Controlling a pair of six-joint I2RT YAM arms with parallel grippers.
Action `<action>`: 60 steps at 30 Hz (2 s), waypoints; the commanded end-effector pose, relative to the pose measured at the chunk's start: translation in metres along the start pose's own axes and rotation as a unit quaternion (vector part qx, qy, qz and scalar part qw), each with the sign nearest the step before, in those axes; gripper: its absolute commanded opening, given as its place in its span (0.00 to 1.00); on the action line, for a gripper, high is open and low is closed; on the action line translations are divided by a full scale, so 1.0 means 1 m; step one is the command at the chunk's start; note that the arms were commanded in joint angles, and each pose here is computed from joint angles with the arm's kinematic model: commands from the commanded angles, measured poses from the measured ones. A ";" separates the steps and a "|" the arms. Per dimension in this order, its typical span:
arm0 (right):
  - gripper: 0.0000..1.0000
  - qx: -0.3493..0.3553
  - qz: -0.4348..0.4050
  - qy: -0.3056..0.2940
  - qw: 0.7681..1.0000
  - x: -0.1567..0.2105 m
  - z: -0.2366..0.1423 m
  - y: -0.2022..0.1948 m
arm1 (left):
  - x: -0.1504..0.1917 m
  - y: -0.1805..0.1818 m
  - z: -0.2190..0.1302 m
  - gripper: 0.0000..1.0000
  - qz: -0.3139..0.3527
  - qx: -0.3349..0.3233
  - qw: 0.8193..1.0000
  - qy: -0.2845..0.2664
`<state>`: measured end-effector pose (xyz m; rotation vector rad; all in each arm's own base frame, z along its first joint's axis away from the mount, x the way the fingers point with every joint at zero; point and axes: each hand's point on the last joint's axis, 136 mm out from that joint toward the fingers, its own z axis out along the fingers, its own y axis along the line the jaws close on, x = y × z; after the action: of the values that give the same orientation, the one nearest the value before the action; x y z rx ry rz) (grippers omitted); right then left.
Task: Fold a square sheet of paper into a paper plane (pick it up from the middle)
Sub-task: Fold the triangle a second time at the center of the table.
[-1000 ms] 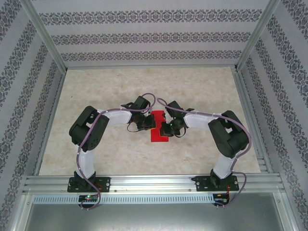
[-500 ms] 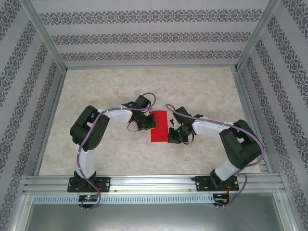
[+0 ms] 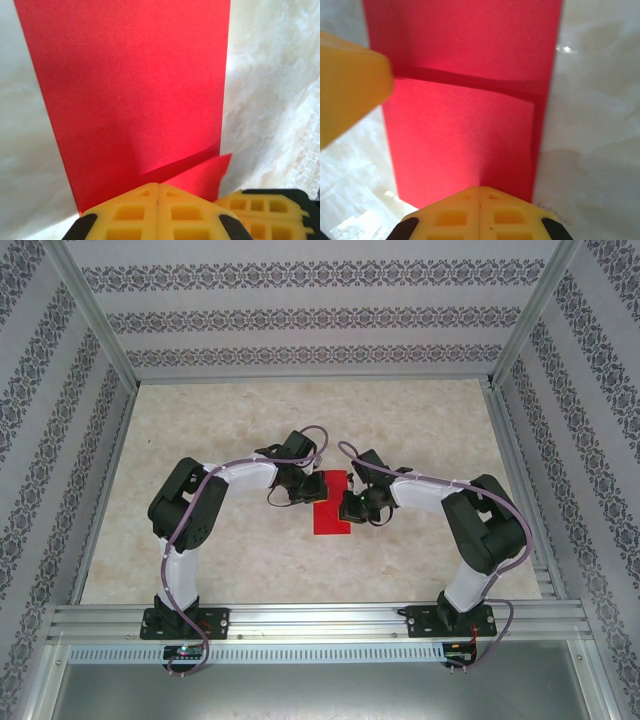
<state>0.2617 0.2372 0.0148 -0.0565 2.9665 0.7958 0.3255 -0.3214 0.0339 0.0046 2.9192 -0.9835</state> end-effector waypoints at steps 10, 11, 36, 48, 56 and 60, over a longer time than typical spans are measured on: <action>0.00 0.024 0.019 0.003 1.000 0.010 0.003 -0.021 | 0.017 -0.026 -0.004 0.02 -0.013 0.056 0.998 0.000; 0.00 0.024 0.019 0.003 1.000 0.010 0.003 -0.021 | 0.020 -0.025 -0.002 0.02 -0.016 0.059 0.998 0.001; 0.00 0.088 0.030 0.055 0.994 0.036 0.013 -0.054 | 0.029 0.027 0.030 0.02 -0.047 -0.062 0.997 0.001; 0.01 0.109 0.044 0.061 0.991 0.042 0.011 -0.070 | -0.008 0.062 0.001 0.07 -0.063 -0.096 0.993 -0.042; 0.01 0.081 0.048 0.044 0.995 0.032 0.009 -0.056 | -0.027 0.067 -0.015 0.09 -0.058 -0.086 0.993 -0.052; 0.04 0.031 0.040 0.015 0.999 0.013 0.001 -0.028 | -0.037 0.045 -0.034 0.14 -0.044 -0.049 0.996 -0.067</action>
<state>0.2609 0.2326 0.0118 -0.0425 2.9594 0.8230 0.3451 -0.2832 0.0201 -0.1855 2.9116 -0.8981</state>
